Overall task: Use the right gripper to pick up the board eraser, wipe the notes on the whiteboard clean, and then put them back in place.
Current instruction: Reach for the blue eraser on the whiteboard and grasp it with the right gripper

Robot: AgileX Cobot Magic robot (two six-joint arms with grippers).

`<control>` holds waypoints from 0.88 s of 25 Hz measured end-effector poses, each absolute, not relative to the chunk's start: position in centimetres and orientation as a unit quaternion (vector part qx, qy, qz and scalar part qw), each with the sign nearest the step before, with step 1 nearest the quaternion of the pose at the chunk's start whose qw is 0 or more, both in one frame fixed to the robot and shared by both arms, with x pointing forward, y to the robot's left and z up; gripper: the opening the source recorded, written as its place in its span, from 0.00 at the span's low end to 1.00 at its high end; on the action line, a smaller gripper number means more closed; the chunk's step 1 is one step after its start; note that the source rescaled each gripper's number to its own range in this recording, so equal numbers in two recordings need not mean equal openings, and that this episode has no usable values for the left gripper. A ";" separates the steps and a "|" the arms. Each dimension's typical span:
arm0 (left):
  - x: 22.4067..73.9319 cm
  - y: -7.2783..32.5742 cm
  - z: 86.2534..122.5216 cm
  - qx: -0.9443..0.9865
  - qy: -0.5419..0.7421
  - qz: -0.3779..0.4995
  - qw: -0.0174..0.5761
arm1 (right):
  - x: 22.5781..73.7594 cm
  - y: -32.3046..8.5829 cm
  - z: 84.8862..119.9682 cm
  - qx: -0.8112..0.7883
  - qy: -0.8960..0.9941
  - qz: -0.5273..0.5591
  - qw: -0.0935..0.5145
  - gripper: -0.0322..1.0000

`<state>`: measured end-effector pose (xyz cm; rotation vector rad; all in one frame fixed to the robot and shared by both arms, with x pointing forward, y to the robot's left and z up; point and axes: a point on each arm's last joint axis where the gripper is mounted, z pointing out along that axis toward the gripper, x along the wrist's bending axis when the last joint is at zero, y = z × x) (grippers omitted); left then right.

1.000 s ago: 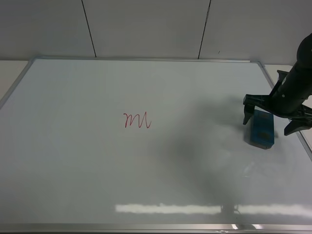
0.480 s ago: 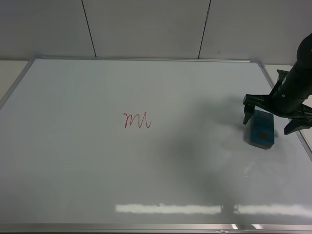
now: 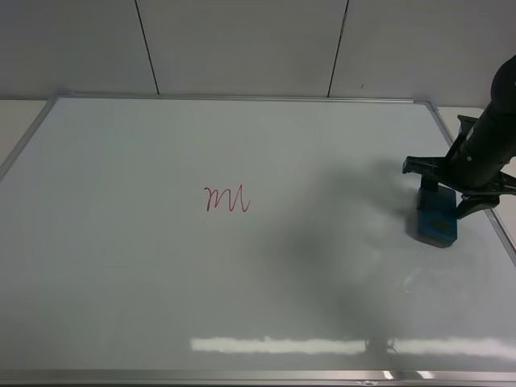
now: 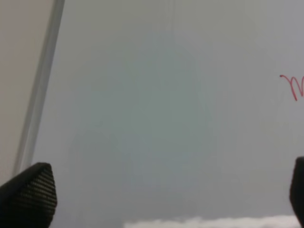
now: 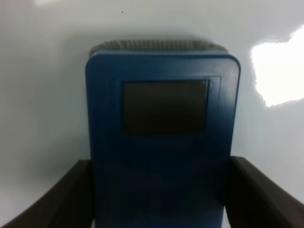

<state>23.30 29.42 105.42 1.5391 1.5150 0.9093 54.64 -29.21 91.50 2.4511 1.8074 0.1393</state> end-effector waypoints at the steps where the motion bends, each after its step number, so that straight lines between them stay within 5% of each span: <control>1: 23.3 29.4 105.4 0.605 0.596 0.358 0.389 | 54.6 -29.2 91.5 0.803 0.593 0.045 0.047 0.06; 22: 23.3 29.4 105.4 0.605 0.596 0.358 0.389 | 55.2 -27.2 92.9 0.763 0.644 0.021 0.047 0.06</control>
